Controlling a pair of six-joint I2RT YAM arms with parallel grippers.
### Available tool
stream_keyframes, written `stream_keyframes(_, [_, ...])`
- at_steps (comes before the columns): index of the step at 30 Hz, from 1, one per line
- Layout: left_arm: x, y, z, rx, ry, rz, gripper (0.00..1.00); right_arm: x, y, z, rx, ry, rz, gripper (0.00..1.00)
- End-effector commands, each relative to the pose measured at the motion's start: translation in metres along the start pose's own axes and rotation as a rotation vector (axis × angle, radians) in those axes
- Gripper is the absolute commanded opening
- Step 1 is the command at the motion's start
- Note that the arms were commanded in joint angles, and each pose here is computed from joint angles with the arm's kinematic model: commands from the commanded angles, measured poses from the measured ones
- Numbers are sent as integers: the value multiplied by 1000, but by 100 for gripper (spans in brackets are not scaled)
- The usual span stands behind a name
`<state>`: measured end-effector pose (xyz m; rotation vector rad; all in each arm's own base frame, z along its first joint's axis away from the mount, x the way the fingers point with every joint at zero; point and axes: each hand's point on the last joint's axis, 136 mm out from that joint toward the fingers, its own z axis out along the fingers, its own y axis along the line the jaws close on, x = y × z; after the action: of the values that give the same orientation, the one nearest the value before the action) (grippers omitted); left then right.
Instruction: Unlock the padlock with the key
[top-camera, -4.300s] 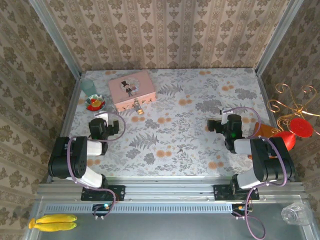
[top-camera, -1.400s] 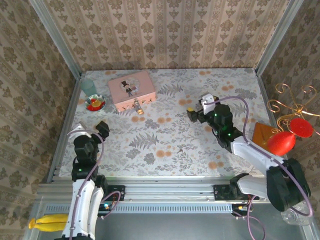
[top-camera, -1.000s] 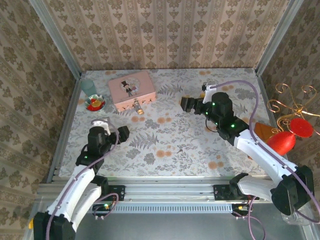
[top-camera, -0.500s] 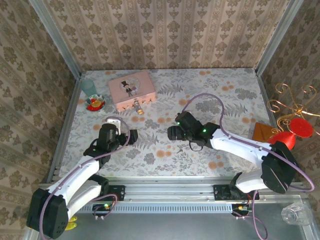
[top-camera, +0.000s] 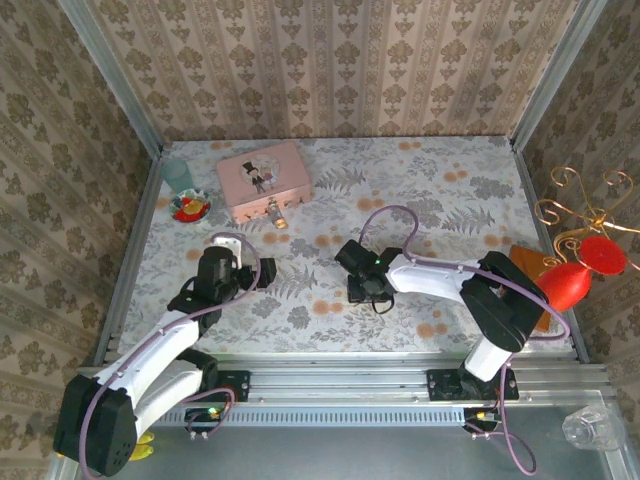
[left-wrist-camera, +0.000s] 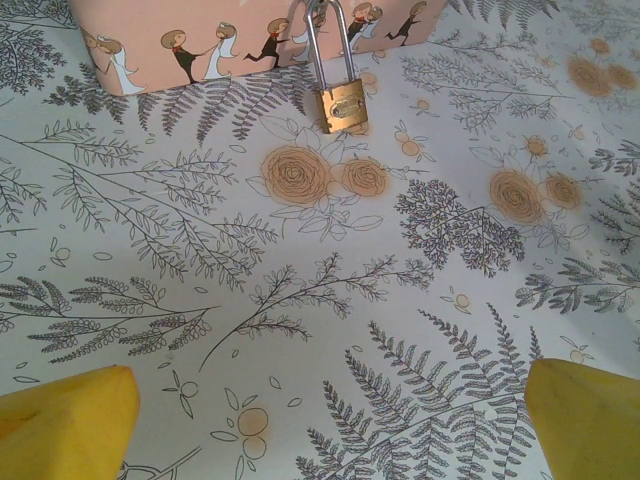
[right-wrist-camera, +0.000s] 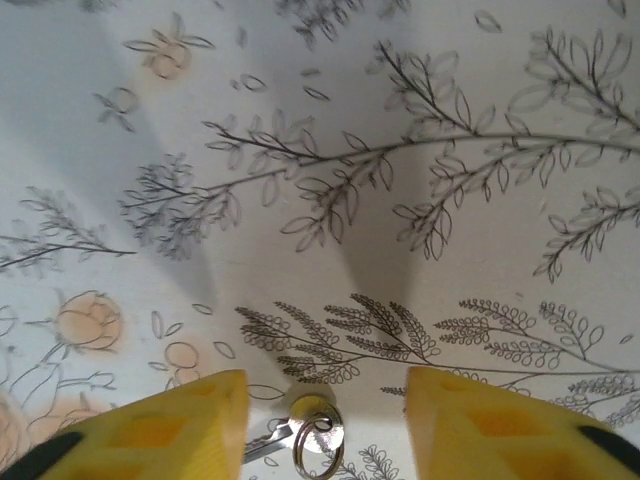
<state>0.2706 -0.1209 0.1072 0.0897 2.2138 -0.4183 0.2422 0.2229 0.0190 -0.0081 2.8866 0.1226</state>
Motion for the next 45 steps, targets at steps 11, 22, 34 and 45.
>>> stream_keyframes(11, [-5,-1,2,-8,-5,-24,100,15,-2,5,26,79,36,30])
stream_keyframes(22, [-3,5,4,-45,12,-25,100,26,15,13,-49,116,47,9])
stream_keyframes(34, [-2,3,6,-35,25,-19,100,9,25,-9,-113,26,41,0])
stream_keyframes(45, [-10,-8,0,33,-30,-11,100,-1,25,-22,-107,-45,18,5])
